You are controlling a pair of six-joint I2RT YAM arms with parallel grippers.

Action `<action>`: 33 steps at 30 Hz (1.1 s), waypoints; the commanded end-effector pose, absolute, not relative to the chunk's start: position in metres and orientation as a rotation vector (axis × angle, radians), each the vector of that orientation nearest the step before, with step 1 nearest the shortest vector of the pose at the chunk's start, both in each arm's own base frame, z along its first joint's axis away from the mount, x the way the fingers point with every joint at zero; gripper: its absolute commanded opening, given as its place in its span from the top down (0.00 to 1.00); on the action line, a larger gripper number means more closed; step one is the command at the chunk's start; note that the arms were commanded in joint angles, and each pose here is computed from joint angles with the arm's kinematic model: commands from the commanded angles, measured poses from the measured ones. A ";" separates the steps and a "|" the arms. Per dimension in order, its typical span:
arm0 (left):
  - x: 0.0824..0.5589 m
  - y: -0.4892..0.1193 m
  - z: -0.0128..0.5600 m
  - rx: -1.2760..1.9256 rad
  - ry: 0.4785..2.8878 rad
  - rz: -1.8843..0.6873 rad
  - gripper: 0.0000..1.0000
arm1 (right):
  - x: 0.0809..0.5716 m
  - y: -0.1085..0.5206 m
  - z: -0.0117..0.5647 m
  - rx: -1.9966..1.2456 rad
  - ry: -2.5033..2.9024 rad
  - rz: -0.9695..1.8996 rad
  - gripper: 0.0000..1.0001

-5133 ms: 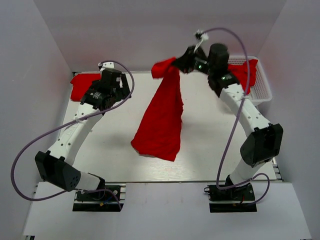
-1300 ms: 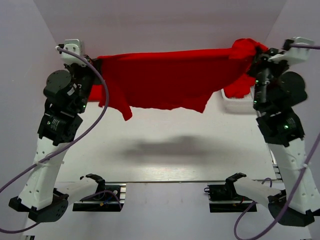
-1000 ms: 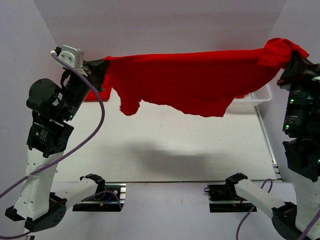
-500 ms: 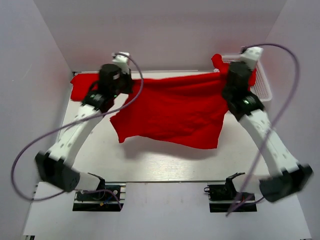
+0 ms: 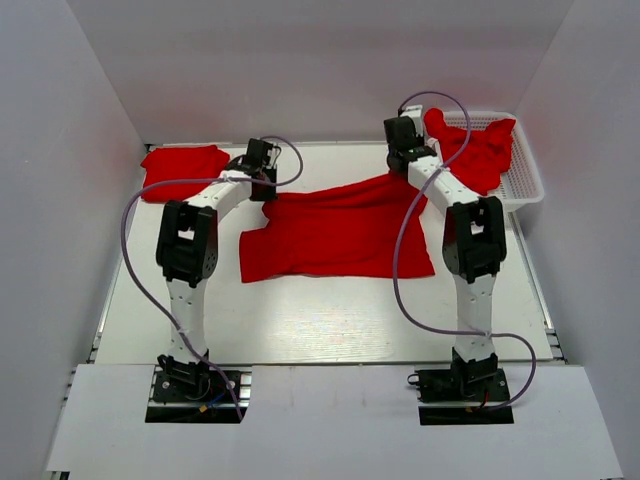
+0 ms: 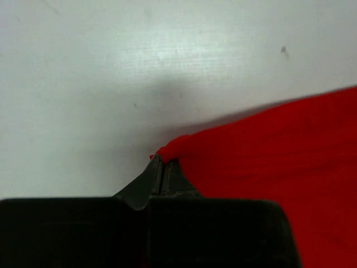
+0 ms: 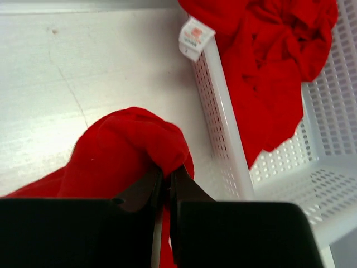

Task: Fold and stack the t-shirts
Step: Flatten out the tshirt

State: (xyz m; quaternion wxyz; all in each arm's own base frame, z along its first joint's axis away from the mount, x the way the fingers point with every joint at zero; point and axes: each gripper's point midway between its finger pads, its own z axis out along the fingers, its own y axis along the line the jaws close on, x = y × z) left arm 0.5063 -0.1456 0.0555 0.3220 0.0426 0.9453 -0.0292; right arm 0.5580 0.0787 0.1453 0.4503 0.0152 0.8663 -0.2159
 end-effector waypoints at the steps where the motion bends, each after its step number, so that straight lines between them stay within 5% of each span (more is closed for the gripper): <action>1: 0.546 -0.143 0.092 0.084 2.353 -0.079 1.00 | 0.583 0.075 0.189 0.089 2.047 -0.504 1.00; 6: 0.567 -0.141 0.077 0.070 2.375 -0.056 1.00 | 0.608 0.076 0.172 0.088 2.020 -0.491 1.00; 7: 0.569 -0.136 0.074 0.060 2.385 -0.049 0.93 | 0.610 0.078 0.172 0.050 2.018 -0.498 1.00; 11: 0.575 -0.133 0.078 0.063 2.373 -0.055 0.07 | 0.628 0.090 0.163 -0.032 1.988 -0.476 0.86; 12: 0.577 -0.133 0.081 0.073 2.364 -0.052 0.00 | 0.631 0.093 0.158 -0.046 1.996 -0.470 0.69; 13: 0.577 -0.133 0.081 0.073 2.364 -0.052 0.00 | 0.635 0.095 0.165 -0.048 1.989 -0.449 0.57; 14: 0.577 -0.133 0.094 0.081 2.341 -0.054 0.00 | 0.636 0.097 0.170 -0.052 1.982 -0.437 0.26; 16: 0.578 -0.130 0.108 0.084 2.321 -0.037 0.00 | 0.636 0.102 0.180 -0.074 1.965 -0.430 0.10; 25: 0.543 -0.111 0.172 0.091 2.276 0.026 0.00 | 0.613 0.134 0.244 -0.151 1.927 -0.243 0.10; 33: 0.409 -0.081 0.156 0.030 2.415 0.081 0.00 | 0.509 0.158 0.246 -0.156 2.132 0.053 0.10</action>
